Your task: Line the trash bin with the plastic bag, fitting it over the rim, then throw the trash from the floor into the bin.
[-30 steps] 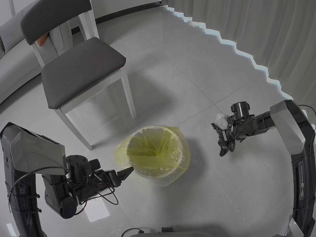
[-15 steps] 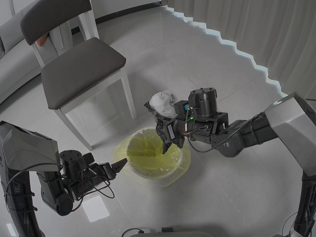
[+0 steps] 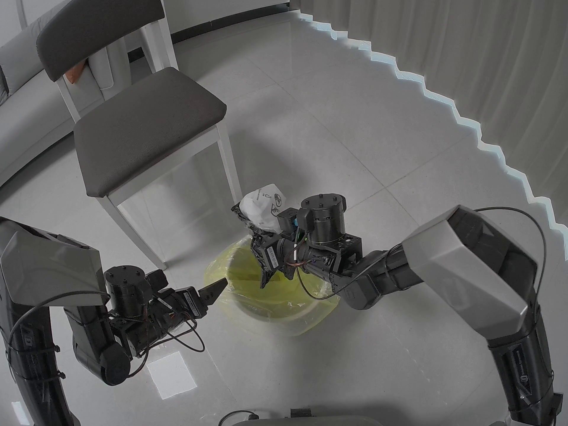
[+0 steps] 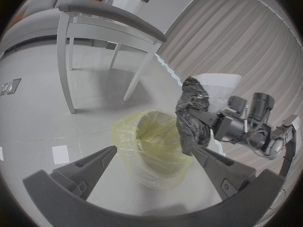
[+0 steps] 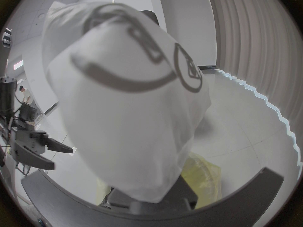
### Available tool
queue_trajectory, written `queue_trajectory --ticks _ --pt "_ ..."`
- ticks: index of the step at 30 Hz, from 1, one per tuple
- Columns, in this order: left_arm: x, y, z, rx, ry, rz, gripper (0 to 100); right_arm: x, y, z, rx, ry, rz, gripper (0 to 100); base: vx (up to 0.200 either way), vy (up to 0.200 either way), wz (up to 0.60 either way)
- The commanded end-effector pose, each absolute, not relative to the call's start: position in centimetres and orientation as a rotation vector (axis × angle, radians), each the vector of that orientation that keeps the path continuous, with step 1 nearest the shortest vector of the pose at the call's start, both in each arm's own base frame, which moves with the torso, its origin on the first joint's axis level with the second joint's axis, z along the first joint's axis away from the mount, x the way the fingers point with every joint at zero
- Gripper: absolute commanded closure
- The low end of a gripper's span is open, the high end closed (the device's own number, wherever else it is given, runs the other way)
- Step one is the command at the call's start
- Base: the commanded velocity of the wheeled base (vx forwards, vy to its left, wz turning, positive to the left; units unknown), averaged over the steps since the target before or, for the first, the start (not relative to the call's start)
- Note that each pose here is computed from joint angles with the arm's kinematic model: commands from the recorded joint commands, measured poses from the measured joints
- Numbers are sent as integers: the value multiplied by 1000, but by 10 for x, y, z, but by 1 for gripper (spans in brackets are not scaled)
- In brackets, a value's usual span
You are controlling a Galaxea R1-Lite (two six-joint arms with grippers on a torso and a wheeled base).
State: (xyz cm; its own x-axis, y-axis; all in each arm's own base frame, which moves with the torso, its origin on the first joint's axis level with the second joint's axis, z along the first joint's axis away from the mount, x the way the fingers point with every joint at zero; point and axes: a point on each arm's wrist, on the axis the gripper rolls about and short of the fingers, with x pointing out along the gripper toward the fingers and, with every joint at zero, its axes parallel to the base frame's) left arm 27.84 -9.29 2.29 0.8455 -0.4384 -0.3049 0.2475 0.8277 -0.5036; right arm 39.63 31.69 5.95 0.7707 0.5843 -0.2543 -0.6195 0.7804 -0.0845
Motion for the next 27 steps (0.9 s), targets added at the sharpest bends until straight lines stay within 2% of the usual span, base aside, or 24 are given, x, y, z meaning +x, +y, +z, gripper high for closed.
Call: queue_trajectory --ticks 1,16,27 --pt "277 -92 28 -473 403 -380 0 412 332 20 -167 225 661 100 0 0 0" --pt "273 -90 29 -476 409 -375 0 433 315 -3 -170 239 613 100 0 0 0" --pt "274 -88 28 -477 409 -365 0 414 315 -27 -195 274 636 100 0 0 0"
